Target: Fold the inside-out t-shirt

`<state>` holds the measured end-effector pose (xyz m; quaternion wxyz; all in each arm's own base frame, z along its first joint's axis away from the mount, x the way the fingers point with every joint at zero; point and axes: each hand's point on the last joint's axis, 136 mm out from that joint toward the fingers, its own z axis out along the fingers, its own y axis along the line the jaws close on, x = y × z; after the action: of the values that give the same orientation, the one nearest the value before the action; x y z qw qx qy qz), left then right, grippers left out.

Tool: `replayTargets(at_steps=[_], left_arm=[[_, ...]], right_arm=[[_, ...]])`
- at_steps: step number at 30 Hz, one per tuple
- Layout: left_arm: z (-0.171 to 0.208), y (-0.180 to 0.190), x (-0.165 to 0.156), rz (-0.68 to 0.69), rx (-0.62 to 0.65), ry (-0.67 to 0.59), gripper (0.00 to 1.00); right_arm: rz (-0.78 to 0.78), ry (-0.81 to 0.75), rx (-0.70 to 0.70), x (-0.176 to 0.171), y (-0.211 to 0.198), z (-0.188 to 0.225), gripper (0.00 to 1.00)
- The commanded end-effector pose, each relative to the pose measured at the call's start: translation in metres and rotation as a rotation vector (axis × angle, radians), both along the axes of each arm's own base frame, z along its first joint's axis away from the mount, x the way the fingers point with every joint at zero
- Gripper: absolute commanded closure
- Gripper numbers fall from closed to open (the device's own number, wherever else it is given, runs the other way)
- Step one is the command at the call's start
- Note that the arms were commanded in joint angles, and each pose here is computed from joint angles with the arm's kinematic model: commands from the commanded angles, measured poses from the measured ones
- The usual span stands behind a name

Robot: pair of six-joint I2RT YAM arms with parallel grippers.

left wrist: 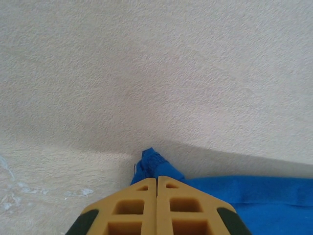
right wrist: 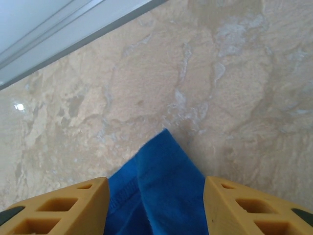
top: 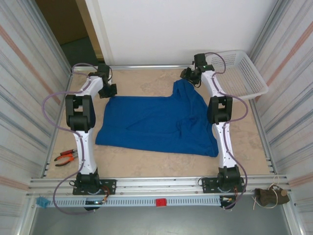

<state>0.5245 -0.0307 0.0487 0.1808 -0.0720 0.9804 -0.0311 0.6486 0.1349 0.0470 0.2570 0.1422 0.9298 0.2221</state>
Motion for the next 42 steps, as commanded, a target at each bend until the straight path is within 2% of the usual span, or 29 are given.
replayTargets(at_steps=[1,5,7,8,9,10,18,24,35,42], left_arm=[[0.021,-0.002,0.002,0.019,-0.049,-0.047,1.0],[0.021,-0.002,0.004,0.028,-0.07,-0.05,1.0],[0.02,-0.001,0.004,0.034,-0.079,-0.049,1.0],[0.019,0.0,0.004,0.04,-0.084,-0.047,1.0],[0.02,0.001,0.005,0.043,-0.09,-0.048,1.0],[0.02,0.002,0.006,0.05,-0.101,-0.049,1.0],[0.034,0.023,0.014,0.171,-0.273,-0.091,1.0],[0.048,0.023,0.017,0.19,-0.349,-0.127,1.0],[0.076,0.013,-0.015,0.185,-0.401,-0.174,1.0],[0.081,0.016,-0.051,0.232,-0.419,-0.184,1.0]], right_arm=[[-0.006,0.006,0.017,0.003,0.006,-0.011,0.5],[-0.03,0.016,0.041,0.006,0.002,-0.02,0.61],[-0.044,0.017,0.061,0.008,-0.002,-0.019,0.76],[-0.049,0.014,0.078,0.01,-0.003,-0.016,0.89],[-0.052,0.008,0.089,0.011,-0.004,-0.012,0.98],[-0.058,0.0,0.101,0.012,-0.007,-0.005,1.0],[-0.049,-0.149,0.177,0.017,-0.03,0.099,1.0],[0.008,-0.192,0.168,-0.008,-0.03,0.15,1.0],[0.082,-0.235,0.144,-0.092,-0.005,0.19,1.0],[0.077,-0.221,0.112,-0.157,-0.003,0.183,1.0]])
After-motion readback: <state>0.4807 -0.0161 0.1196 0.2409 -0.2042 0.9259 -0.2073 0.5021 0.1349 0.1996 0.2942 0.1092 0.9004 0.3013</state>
